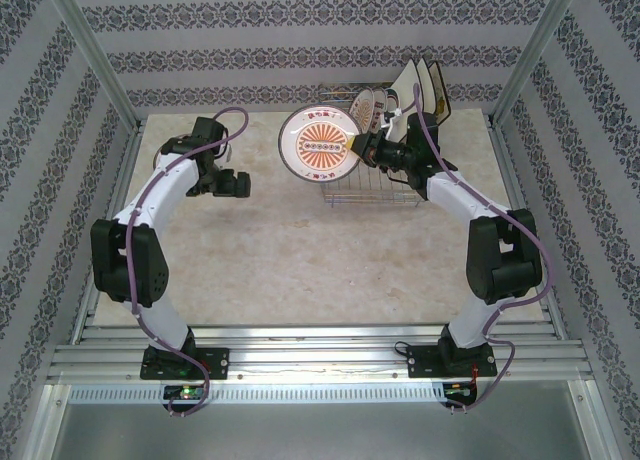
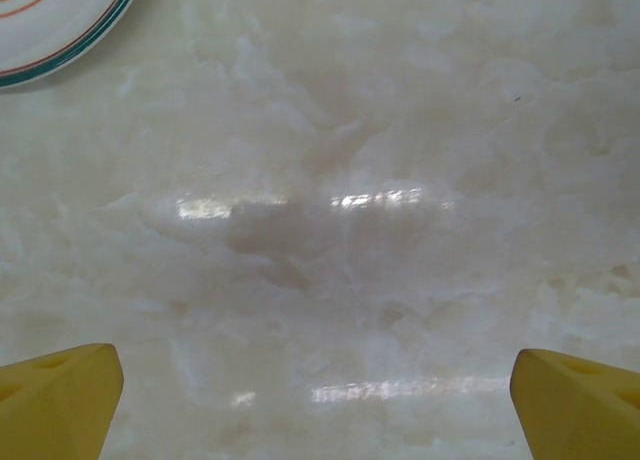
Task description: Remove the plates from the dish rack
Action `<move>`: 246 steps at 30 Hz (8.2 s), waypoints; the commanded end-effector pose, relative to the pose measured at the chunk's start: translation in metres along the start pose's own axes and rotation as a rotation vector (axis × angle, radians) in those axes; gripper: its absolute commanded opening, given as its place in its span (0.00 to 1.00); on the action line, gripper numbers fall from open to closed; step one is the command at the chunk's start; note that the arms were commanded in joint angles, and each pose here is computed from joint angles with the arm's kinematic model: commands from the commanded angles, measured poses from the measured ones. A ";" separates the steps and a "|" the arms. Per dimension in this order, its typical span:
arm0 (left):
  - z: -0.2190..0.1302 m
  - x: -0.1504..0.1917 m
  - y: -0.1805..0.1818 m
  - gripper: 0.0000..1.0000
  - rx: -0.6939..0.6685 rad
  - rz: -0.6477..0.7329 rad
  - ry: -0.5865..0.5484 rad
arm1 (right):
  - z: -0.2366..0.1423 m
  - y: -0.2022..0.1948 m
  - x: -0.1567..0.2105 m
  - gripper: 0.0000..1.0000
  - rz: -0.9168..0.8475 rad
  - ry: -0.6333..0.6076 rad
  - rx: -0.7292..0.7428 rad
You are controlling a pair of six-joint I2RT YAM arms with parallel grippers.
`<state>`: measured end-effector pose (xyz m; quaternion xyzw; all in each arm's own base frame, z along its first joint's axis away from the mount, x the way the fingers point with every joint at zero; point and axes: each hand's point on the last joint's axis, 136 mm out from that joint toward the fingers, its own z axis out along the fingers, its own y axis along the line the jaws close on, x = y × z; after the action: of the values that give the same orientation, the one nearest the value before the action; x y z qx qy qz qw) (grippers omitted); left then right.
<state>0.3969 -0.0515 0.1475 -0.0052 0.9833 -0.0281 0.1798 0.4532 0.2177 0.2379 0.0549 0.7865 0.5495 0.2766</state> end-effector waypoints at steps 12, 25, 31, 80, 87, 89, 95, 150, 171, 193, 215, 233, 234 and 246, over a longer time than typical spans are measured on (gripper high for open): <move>-0.068 -0.038 -0.070 1.00 0.587 -0.058 -0.305 | 0.001 0.019 0.003 0.00 -0.067 0.018 -0.065; -0.090 -0.053 -0.088 1.00 0.956 -0.192 -0.375 | 0.007 0.014 0.005 0.00 -0.061 0.026 -0.058; -0.093 -0.061 -0.089 1.00 1.028 -0.218 -0.391 | 0.018 0.015 0.004 0.00 -0.061 0.037 -0.060; -0.059 -0.075 -0.088 0.00 1.098 -0.344 -0.327 | 0.078 0.044 0.028 0.93 -0.194 0.161 0.035; -0.063 -0.075 -0.082 0.00 1.093 -0.350 -0.341 | 0.069 0.039 0.022 0.98 -0.233 0.146 0.121; -0.063 -0.074 -0.080 0.00 1.091 -0.353 -0.344 | 0.064 0.034 0.019 0.98 -0.242 0.142 0.159; -0.066 -0.075 -0.067 0.00 1.080 -0.371 -0.366 | 0.034 0.012 0.007 0.98 -0.321 0.131 0.386; 0.009 -0.056 0.109 0.00 0.751 -0.812 -0.504 | -0.222 -0.109 -0.030 0.98 -0.384 0.155 1.356; 0.038 -0.058 0.133 0.00 0.685 -0.865 -0.484 | -0.218 -0.115 -0.029 0.98 -0.379 0.168 1.349; 0.076 -0.068 0.190 0.00 0.519 -0.934 -0.458 | -0.209 -0.112 -0.030 0.98 -0.392 0.181 1.335; 0.102 -0.055 0.203 0.04 0.454 -0.947 -0.401 | -0.206 -0.107 -0.032 0.98 -0.411 0.183 1.336; 0.099 -0.045 0.206 0.20 0.380 -0.901 -0.360 | -0.200 -0.112 -0.029 0.98 -0.406 0.194 1.326; 0.098 -0.044 0.206 0.21 0.371 -0.896 -0.356 | -0.200 -0.112 -0.029 0.98 -0.406 0.195 1.325; 0.088 -0.039 0.215 0.22 0.263 -0.841 -0.318 | -0.197 -0.112 -0.028 0.98 -0.406 0.194 1.313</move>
<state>0.4739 0.1528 0.0629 -0.3951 0.8274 -0.2539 0.3080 0.4013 -0.0073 0.1980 0.0210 0.9711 -0.1047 0.2136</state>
